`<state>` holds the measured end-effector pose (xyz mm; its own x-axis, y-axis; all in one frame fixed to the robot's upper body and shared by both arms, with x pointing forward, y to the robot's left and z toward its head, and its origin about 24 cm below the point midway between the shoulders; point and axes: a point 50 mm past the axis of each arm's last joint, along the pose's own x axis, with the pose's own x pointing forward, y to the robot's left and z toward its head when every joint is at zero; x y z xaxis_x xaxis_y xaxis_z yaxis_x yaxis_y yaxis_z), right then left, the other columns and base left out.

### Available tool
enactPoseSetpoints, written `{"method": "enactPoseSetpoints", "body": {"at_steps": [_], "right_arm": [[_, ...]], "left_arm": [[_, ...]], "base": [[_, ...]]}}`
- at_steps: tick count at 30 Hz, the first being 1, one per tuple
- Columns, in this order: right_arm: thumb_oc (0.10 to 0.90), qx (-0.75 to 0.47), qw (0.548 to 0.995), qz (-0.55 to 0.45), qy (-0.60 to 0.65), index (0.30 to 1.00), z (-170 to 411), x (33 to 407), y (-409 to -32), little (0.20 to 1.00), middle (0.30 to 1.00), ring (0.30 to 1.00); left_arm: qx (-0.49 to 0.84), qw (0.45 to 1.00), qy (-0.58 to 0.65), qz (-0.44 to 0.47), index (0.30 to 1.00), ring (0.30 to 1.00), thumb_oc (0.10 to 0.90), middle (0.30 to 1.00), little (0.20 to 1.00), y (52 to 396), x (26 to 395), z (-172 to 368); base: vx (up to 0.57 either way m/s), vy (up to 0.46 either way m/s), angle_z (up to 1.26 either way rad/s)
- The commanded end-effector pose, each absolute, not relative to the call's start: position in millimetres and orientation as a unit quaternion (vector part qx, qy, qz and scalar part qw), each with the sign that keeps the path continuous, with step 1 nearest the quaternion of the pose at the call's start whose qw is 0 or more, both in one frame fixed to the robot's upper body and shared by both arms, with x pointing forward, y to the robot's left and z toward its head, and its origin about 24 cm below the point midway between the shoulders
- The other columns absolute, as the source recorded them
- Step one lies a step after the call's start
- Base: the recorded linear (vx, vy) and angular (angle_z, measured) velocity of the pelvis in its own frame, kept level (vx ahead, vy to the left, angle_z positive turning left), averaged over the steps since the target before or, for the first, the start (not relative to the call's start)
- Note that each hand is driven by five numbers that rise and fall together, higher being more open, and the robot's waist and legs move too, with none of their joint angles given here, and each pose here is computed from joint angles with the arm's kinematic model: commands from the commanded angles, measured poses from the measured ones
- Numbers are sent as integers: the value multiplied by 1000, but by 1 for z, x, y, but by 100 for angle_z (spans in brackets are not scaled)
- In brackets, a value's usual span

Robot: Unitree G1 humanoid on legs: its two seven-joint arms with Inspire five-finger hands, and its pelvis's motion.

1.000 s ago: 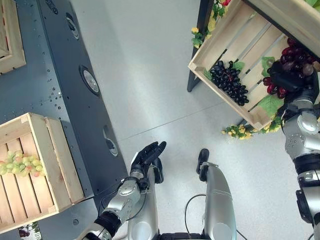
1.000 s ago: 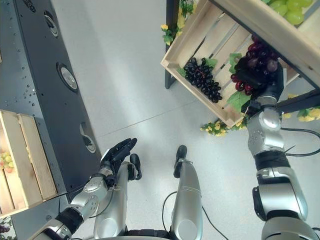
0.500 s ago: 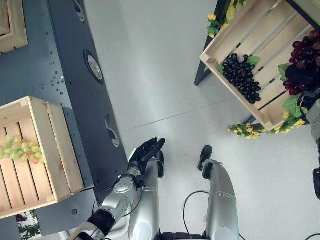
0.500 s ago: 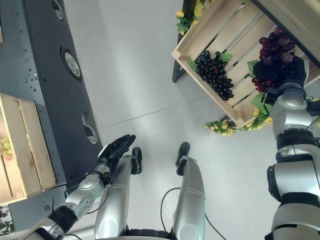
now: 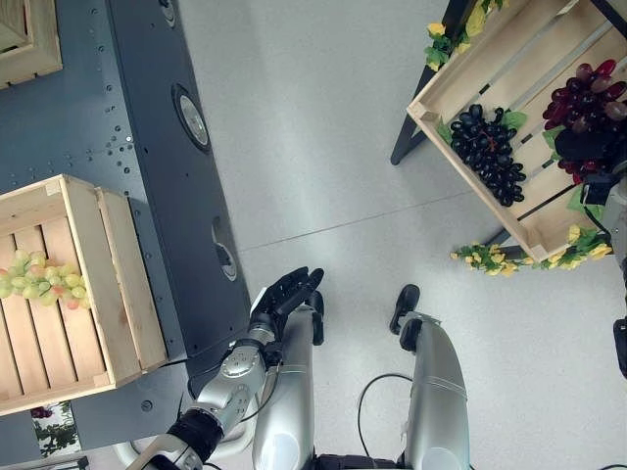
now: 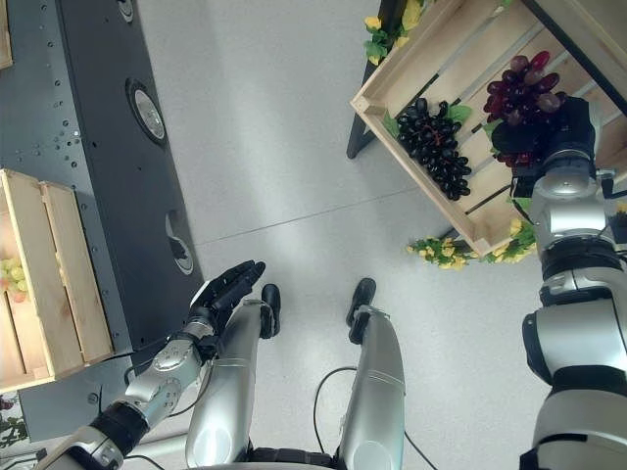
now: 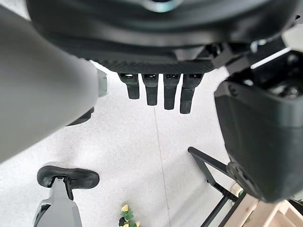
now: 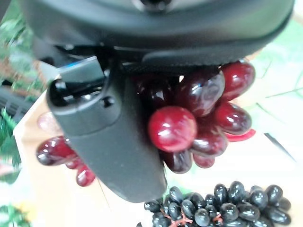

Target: Pick up the fruits from the basket on one side to the basket on the other side

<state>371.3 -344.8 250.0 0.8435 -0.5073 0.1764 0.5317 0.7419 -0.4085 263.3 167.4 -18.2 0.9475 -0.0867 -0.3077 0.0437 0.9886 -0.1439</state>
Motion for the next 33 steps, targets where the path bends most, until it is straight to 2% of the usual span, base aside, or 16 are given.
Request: {"method": "enactPoseSetpoints", "body": {"at_steps": [1, 13, 20, 29, 33], "right_arm": [[800, -283, 867, -380, -154, 900, 346, 337, -370, 900, 900, 900], [800, -266, 862, -409, -136, 900, 339, 339, -372, 900, 900, 900], [800, -235, 880, -385, -146, 900, 333, 345, -364, 900, 900, 900], [800, -116, 936, -235, -235, 900, 309, 360, -327, 900, 900, 900], [800, -80, 950, -171, -248, 900, 272, 367, -304, 900, 900, 900]], "left_arm": [[-98, 988, 104, -61, 900, 900, 800, 900, 900, 157, 256, -3], [-113, 987, 93, -65, 900, 900, 800, 900, 900, 154, 259, 4], [-121, 986, 93, -65, 900, 900, 800, 900, 900, 150, 259, 3], [-144, 983, 86, -74, 900, 900, 800, 900, 900, 143, 260, 4], [-153, 981, 85, -79, 900, 900, 800, 900, 900, 135, 264, 5]], "base": [[0, 0, 0], [-7, 7, 1], [0, 0, 0], [22, 8, 1], [47, 25, 6]]}}
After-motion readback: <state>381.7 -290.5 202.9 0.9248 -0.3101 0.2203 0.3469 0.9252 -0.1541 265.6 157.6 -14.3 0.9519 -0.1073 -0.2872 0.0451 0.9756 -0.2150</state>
